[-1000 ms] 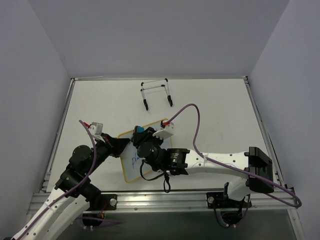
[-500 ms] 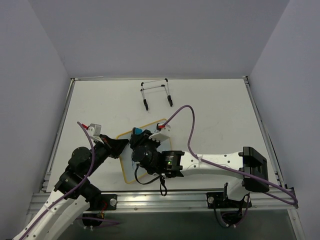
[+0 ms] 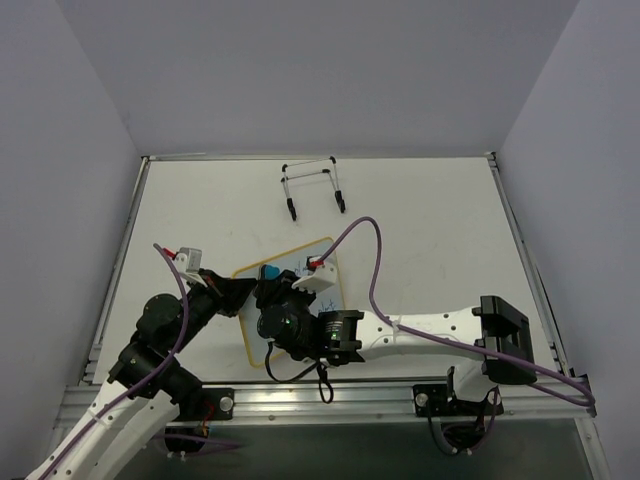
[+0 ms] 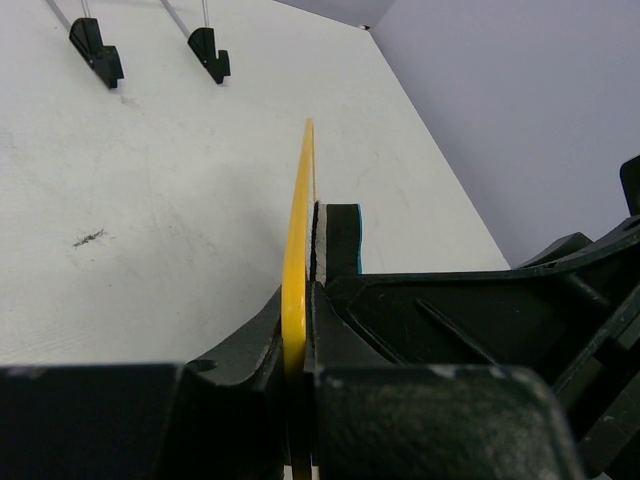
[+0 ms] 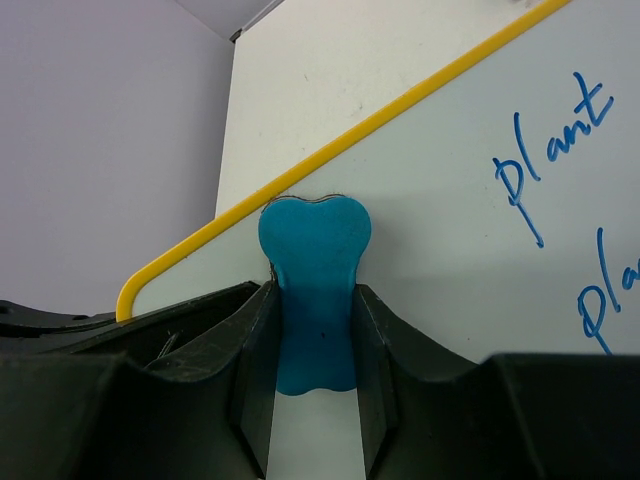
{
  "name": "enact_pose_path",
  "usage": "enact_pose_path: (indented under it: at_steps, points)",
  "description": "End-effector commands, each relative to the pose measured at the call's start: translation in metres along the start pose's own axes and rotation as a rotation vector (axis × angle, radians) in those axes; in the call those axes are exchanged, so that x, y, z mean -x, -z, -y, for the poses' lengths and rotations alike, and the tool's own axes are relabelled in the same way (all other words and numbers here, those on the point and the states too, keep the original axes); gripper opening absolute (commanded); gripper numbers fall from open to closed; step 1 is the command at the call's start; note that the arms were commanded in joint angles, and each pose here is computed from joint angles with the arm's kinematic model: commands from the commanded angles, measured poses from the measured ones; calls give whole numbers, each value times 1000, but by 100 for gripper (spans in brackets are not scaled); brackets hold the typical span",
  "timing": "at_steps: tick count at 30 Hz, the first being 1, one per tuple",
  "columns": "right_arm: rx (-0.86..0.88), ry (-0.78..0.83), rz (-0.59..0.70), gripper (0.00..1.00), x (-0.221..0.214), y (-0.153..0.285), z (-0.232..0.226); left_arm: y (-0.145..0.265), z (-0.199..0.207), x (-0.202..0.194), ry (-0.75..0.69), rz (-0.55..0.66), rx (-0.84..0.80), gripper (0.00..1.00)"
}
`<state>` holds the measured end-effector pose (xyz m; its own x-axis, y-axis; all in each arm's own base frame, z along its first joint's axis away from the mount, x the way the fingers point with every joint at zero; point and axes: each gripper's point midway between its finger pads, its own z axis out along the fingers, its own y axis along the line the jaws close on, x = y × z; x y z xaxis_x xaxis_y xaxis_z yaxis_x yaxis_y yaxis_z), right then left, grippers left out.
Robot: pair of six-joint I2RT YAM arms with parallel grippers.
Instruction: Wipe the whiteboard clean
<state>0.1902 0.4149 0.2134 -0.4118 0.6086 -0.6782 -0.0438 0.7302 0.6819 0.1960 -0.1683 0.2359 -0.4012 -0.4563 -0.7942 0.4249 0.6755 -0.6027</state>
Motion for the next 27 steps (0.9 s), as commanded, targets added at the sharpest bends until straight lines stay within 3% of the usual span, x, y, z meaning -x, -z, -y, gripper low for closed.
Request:
enact_pose_path:
  at_steps: [1,11,19,24,27]
  points:
    - [21,16,-123,0,-40,8,-2,6,44,8,-39,-3,-204,2]
    - [-79,158,-67,0,10,-38,69,9,51,6,-37,-20,-236,2]
    - [-114,330,-185,0,15,-57,130,9,55,6,-35,-57,-238,2]
    - [15,408,-299,0,4,-64,131,6,55,1,-27,-76,-241,2]
    - [193,440,-370,0,-10,-55,101,5,56,1,-24,-83,-247,2]
